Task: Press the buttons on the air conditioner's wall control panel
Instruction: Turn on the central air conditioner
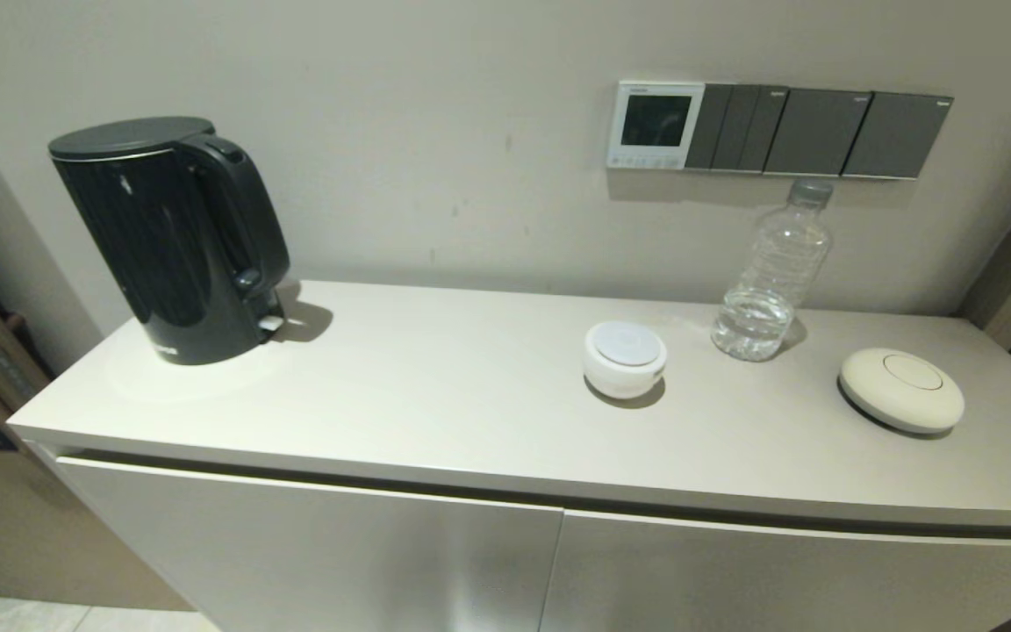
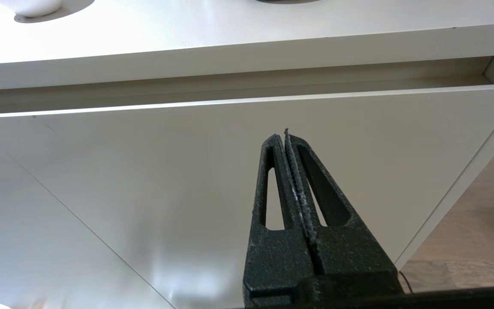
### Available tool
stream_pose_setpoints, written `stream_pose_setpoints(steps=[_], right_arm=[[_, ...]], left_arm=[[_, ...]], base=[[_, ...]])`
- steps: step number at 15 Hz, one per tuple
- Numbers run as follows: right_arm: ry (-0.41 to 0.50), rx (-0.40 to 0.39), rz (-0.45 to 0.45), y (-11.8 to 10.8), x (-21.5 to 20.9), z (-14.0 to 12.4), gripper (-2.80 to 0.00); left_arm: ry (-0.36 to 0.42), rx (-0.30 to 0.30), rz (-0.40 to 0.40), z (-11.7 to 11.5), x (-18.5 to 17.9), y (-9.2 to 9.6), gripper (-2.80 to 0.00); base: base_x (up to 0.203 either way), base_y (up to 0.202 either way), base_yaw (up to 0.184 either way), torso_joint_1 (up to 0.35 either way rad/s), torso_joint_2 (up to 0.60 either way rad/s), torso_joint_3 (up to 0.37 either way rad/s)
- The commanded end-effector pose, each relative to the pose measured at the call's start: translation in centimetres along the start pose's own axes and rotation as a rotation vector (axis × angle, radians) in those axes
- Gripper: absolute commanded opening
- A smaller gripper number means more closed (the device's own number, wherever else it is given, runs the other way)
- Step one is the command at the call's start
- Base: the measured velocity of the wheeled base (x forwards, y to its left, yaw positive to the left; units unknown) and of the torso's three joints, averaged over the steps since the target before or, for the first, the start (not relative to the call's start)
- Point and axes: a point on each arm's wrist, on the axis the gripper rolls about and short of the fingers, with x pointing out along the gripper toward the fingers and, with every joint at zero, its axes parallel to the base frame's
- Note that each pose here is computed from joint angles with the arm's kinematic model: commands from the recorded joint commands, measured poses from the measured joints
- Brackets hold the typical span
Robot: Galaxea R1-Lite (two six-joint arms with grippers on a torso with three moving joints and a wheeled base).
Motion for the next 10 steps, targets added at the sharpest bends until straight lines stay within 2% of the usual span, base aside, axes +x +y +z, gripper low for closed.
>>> stream_pose_setpoints(steps=[1, 10], right_arm=[[0.004, 0.000, 0.000, 0.00, 0.03, -0.08, -2.80], [0.006, -0.001, 0.002, 0.00, 0.01, -0.04, -2.80]], left_arm=[[-0.001, -0.002, 0.000, -0.01, 0.01, 0.00, -2.80], [-0.001, -0.007, 0.000, 0.00, 0.01, 0.00, -2.80]], base=[[0.000, 0.000, 0.000, 0.000, 0.00, 0.000], [0.000, 0.000, 0.000, 0.000, 0.00, 0.000]])
